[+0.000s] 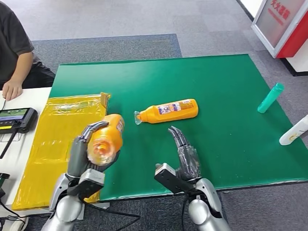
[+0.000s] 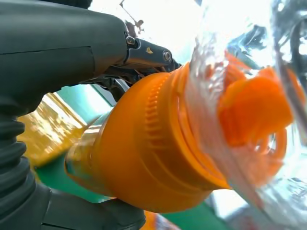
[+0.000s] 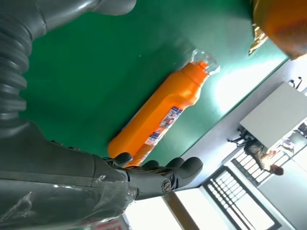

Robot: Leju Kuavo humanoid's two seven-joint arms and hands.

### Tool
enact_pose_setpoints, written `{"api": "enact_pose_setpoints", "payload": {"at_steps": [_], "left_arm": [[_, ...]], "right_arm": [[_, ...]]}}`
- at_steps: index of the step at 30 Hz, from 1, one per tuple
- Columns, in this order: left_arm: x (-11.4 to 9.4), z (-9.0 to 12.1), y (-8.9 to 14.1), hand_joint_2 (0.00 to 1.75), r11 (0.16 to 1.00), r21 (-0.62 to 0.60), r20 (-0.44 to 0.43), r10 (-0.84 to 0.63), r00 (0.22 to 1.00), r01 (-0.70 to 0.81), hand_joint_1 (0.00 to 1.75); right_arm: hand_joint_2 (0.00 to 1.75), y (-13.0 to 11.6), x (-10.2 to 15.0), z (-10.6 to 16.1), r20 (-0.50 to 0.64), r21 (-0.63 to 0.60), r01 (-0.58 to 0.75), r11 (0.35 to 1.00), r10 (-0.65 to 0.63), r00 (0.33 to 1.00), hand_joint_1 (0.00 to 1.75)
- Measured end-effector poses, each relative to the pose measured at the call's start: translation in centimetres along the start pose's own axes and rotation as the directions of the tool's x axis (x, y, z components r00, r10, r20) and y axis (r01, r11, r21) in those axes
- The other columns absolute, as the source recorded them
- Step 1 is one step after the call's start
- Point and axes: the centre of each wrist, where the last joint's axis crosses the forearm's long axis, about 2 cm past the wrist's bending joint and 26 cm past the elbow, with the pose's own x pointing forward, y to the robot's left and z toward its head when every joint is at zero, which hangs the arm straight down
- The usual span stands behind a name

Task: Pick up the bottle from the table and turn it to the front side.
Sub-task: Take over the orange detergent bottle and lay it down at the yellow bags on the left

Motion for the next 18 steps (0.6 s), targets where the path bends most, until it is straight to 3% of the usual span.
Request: {"api": "enact_pose_setpoints", "payload": {"at_steps": [4,9,18], "left_arm": [[0.5,-0.6,-0.1,1.75,0.982,-0.015,-0.061,-0.186,0.981,0.186,1.75],[0.8,-1.0,0.1,1.75,0.913,0.005,-0.169,-0.401,0.900,0.407,1.75],[-1.0,-1.5,1.1,1.75,0.854,-0.161,-0.306,-0.519,0.798,0.494,1.75]], "right_arm": [[1.75,-0.4,-0.1,0.3,-0.014,-0.008,-0.016,1.000,0.016,1.000,0.00],[1.75,-0.9,-0.1,0.8,-0.033,-0.015,-0.034,0.999,0.034,0.999,0.00],[1.75,-1.4,-0.3,1.3,-0.064,-0.032,-0.036,0.999,0.034,0.997,0.00]]}}
